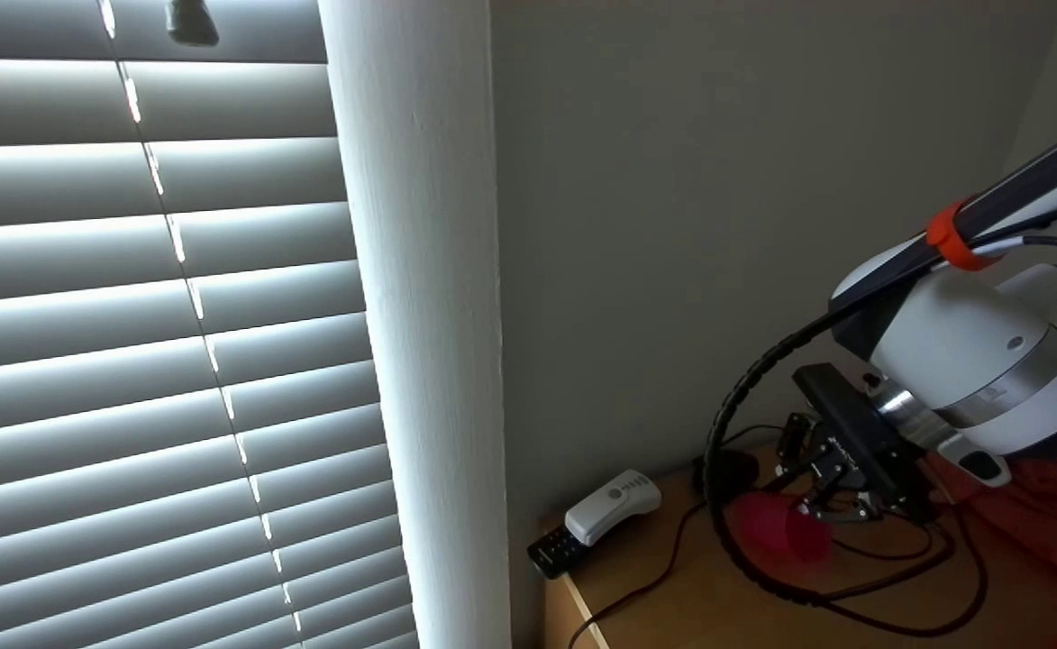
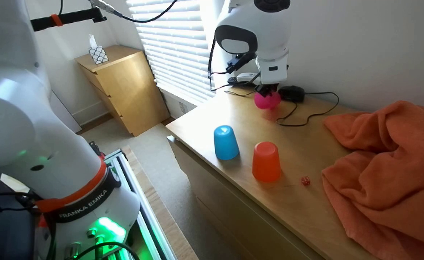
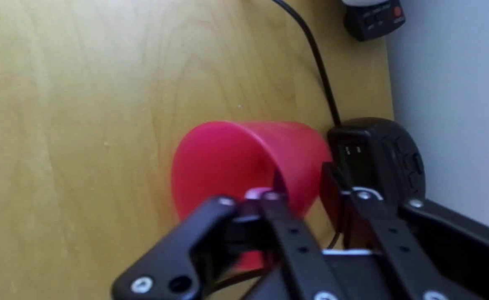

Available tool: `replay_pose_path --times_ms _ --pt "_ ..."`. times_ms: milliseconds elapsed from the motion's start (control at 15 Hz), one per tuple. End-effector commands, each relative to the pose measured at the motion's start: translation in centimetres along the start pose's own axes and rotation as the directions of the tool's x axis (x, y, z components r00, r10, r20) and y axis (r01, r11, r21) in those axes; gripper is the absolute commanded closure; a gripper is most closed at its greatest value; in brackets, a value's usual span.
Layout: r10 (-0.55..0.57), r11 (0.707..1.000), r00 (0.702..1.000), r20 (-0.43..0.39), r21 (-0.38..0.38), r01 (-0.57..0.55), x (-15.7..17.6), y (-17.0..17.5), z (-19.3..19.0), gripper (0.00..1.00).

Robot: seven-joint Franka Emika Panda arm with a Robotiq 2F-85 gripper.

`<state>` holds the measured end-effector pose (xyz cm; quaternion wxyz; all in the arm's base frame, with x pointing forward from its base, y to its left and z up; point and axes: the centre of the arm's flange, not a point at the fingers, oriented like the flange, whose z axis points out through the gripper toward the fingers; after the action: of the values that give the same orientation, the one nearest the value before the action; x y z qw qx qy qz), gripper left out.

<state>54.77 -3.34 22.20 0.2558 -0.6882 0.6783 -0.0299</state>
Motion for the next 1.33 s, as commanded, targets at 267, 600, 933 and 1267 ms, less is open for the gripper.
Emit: replay_pose_path --times_ms 267,600,933,1267 --pt "0.153 0.978 0.986 0.070 -0.157 -0.140 0.6 0.5 -1.9 0.99" --pt "0.217 0.941 0.975 -0.048 -0.255 -0.222 -1.2 -0.6 -0.5 0.99" --pt "0.190 0.915 0.964 -0.186 -0.323 -0.242 -3.9 -2.0 1.3 0.99" --pt "0.159 0.886 0.948 -0.275 -0.384 -0.260 -5.0 -2.9 2.4 0.70"
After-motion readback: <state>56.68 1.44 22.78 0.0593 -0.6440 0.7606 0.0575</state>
